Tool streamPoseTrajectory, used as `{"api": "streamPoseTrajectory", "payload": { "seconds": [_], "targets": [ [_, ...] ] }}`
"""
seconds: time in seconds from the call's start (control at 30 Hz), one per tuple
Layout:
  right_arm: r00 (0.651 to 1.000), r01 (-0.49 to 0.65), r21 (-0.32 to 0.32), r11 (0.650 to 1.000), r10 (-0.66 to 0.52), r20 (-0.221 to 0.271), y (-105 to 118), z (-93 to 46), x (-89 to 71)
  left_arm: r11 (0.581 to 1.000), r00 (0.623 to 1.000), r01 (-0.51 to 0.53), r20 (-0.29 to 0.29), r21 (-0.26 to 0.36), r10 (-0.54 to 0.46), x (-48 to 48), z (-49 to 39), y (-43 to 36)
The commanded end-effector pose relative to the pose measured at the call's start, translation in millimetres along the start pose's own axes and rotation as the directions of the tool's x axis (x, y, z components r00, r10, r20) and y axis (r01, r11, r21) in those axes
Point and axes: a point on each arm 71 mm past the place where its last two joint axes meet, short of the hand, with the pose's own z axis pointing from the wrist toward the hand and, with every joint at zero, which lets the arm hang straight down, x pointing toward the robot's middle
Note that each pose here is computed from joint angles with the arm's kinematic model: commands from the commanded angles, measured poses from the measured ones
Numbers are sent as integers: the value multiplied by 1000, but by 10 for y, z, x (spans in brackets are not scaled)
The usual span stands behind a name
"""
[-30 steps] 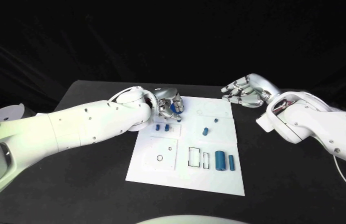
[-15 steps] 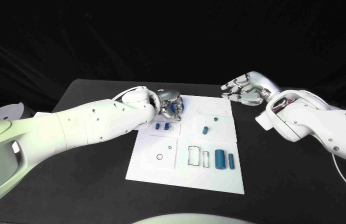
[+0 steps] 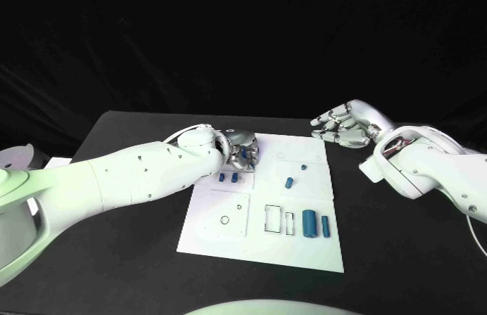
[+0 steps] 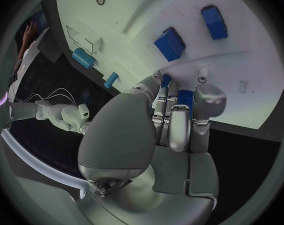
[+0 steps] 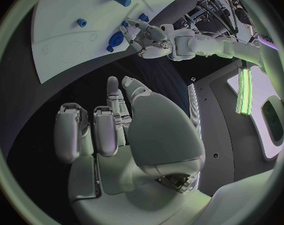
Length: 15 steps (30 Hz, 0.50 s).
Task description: Assemble the parts on the task board
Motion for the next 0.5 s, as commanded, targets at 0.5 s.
{"api": "streamPoseTrajectory", "payload": {
  "seconds": [0.5],
  "targets": [
    [1000,0,-14,1000,0,-10,17,0,14,999,998,-31,-61,-28,29,78,39,6]
  ]
}}
